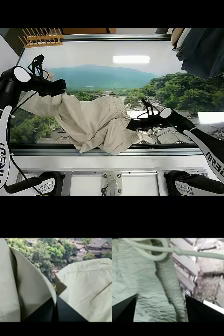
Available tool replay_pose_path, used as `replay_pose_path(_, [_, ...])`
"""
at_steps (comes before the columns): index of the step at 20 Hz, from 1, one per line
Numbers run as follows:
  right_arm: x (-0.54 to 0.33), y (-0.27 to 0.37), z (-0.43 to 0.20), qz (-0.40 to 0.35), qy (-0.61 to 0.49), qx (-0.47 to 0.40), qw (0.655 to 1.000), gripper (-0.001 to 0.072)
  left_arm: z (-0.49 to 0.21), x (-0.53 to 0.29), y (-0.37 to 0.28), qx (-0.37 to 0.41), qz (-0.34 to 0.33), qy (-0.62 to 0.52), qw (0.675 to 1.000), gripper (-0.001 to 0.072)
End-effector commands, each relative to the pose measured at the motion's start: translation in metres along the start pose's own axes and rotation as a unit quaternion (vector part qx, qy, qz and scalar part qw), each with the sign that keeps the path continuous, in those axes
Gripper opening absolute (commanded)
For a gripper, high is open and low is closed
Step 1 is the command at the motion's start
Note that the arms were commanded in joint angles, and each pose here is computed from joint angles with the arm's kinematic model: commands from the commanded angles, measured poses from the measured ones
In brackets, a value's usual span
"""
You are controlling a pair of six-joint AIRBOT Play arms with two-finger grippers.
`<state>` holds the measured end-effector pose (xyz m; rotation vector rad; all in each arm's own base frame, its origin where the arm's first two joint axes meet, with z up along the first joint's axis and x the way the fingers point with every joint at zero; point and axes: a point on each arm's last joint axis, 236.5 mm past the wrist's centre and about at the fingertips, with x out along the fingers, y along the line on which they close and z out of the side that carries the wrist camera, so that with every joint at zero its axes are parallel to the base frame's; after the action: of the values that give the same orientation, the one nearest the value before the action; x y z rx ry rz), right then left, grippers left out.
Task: Fold the clothes and pants, and hang the long-sleeved shirts on hangers.
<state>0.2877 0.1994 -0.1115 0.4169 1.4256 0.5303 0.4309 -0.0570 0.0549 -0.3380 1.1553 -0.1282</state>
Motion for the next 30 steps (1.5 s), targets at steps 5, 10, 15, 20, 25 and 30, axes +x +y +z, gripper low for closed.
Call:
replay_pose_path(5, [0.01,0.037,-0.012,0.048,0.017,-0.015,0.999,0.0667,-0.001,0.001,0.0,0.0,0.0,0.002,1.0,0.0003])
replay_pose_path(10, [0.023,0.056,-0.02,0.079,0.029,-0.013,0.996,0.0665,0.0,0.001,0.0,0.0,-0.001,0.001,1.0,0.0004])
replay_pose_path(15, [0.029,0.088,-0.016,0.131,0.011,-0.048,0.99,0.0007,-0.001,0.001,0.0,0.0,-0.001,0.001,1.0,0.0004])
replay_pose_path(20, [-0.042,0.092,0.033,0.075,-0.031,-0.136,0.987,0.0011,0.048,-0.087,-0.021,0.021,-0.014,-0.124,0.992,0.0003])
replay_pose_path(25, [-0.251,0.167,0.089,0.035,-0.234,-0.232,0.943,0.0012,0.071,-0.331,-0.109,0.108,-0.071,-0.388,0.912,0.0004])
replay_pose_path(30, [-0.38,0.242,0.041,0.064,-0.388,-0.266,0.88,0.0011,-0.002,-0.49,-0.164,0.168,-0.142,-0.541,0.812,0.0004])
